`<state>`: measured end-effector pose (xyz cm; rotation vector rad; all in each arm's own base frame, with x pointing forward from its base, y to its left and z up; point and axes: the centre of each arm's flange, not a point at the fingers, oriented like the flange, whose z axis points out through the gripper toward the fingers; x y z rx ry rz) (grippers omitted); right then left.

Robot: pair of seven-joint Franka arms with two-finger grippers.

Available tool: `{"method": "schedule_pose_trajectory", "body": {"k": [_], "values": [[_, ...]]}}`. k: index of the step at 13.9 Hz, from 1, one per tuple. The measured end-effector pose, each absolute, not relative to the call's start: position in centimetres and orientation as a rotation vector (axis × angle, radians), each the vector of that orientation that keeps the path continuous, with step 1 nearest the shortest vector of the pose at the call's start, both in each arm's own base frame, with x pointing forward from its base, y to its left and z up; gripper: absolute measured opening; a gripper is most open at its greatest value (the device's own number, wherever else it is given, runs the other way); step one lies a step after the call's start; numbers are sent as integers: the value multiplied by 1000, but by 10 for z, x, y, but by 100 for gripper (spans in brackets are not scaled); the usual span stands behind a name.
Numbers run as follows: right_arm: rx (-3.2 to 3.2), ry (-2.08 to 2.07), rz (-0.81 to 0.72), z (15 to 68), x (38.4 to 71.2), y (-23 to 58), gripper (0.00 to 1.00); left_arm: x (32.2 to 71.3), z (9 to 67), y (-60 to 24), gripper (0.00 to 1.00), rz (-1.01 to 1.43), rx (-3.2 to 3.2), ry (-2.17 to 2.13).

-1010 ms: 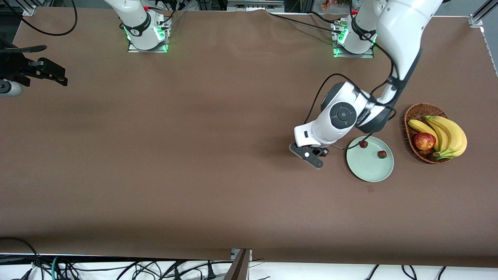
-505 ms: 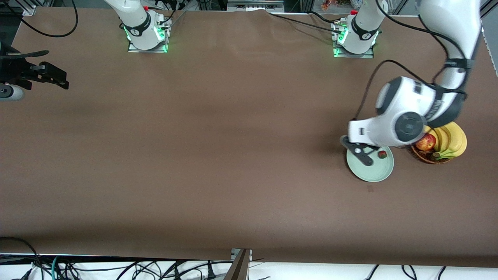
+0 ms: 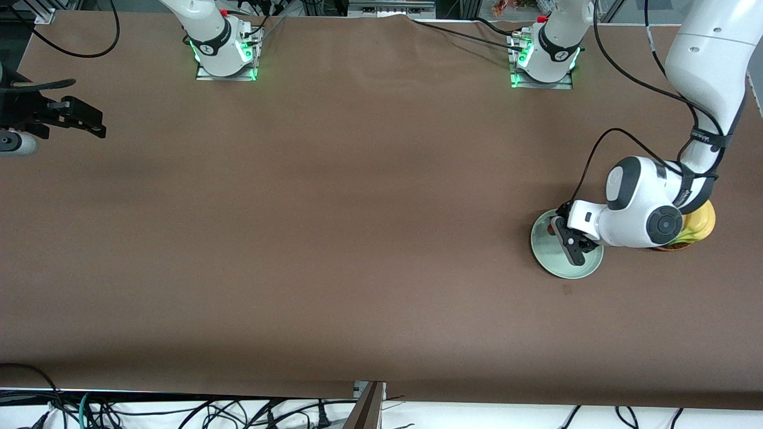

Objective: Collect all strawberries into plate
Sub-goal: 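Carry the last strawberry with the left gripper and lower it onto the plate, then open the left gripper over the plate and raise it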

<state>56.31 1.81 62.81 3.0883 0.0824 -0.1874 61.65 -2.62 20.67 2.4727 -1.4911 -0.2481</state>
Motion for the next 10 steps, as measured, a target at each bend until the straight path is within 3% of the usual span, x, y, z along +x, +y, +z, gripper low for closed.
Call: {"method": "schedule_pose_trajectory", "body": {"k": [4,5,10], "values": [[3088,83,-188,627,564,18,100,621,272,-33,96,-288,2466,-1388],[3088,83,-188,627,564,18,100,623,294,-30,100,-333,2491,-1331],[3089,84,-186,627,564,18,100,632,425,-16,100,-515,2719,-865]]}}
